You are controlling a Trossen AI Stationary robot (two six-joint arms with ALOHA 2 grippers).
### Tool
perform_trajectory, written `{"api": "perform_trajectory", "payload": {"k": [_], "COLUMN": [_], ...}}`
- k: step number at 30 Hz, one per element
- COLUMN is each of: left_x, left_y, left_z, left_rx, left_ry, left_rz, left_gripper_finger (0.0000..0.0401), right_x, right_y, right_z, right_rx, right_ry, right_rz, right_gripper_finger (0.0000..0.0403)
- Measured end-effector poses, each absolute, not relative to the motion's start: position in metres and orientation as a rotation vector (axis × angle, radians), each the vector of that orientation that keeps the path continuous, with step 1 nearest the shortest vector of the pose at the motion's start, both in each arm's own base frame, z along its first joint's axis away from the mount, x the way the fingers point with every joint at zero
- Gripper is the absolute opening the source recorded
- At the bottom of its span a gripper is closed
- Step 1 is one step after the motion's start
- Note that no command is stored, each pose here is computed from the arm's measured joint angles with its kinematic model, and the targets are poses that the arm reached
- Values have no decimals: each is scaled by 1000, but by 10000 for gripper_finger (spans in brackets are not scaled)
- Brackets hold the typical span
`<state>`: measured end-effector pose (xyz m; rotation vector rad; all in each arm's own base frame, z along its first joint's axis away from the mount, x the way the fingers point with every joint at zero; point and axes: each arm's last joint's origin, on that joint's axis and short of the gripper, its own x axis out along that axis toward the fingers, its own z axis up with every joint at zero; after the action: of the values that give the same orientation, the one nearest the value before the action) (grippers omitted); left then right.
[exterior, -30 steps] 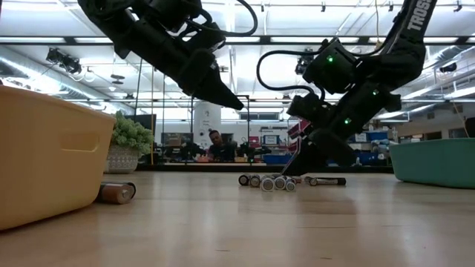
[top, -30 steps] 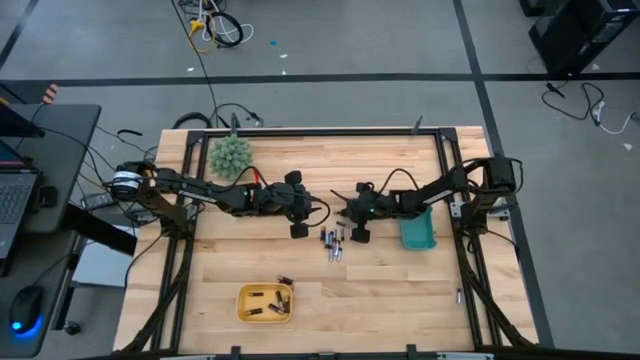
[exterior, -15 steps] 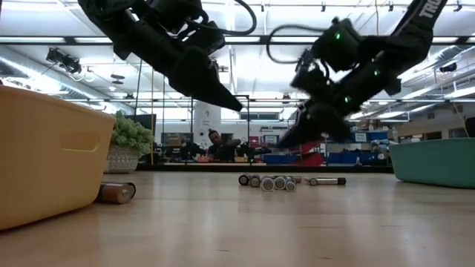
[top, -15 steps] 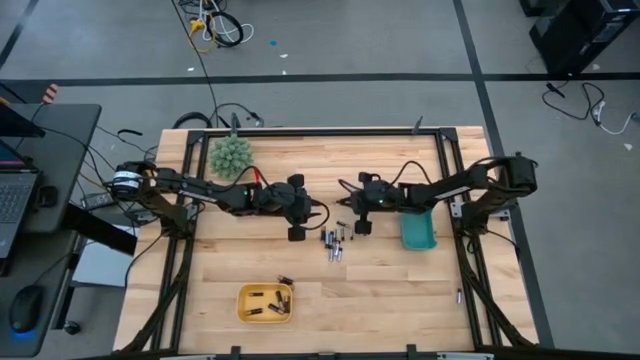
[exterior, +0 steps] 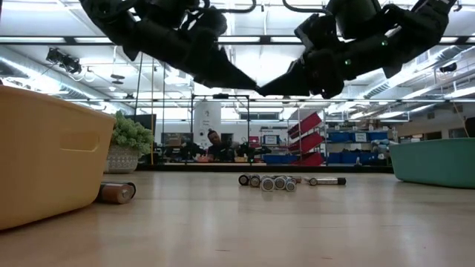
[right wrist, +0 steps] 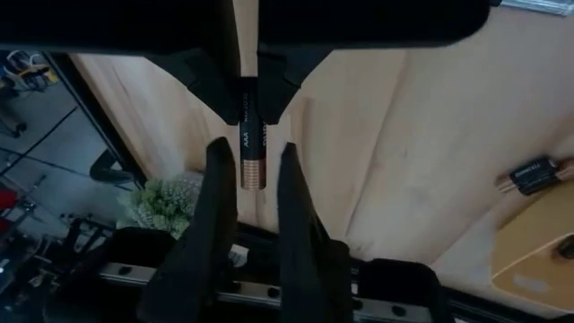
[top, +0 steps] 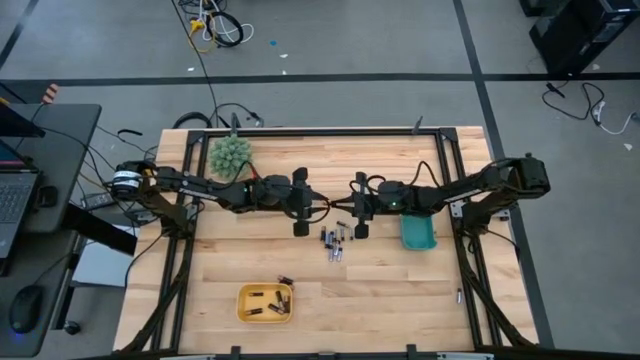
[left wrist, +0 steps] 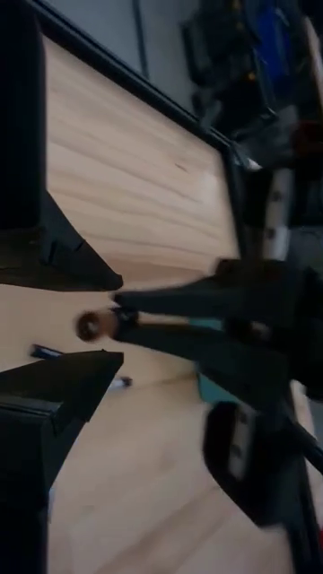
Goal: Sort batteries
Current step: Put the black battery into the yellow bin
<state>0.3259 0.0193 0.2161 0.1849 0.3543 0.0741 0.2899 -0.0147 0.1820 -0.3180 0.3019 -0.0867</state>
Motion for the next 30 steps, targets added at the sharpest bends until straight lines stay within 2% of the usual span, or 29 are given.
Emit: {"api": "perform_trajectory", "payload": {"k": [13, 20, 26, 30], "left_x": [326, 326, 326, 326], "left_y": [19, 19, 20, 21], "left_z": [217, 218, 217, 217], "left_rx": [199, 201, 205, 207], "left_ry": [342, 338, 341, 342], "left_rz": [59, 64, 84, 97], "left_gripper_finger": [105, 73, 16, 12], "right_x": [291, 291, 291, 291], "right_y": [-15, -15, -15, -15], "right_z": [185, 185, 185, 185], "right_rx": [-329, -330, -328, -318], "right_ry": [272, 271, 274, 273], "right_rz": [-89, -89, -89, -97], "right_gripper_finger": [7, 7, 8, 27]}}
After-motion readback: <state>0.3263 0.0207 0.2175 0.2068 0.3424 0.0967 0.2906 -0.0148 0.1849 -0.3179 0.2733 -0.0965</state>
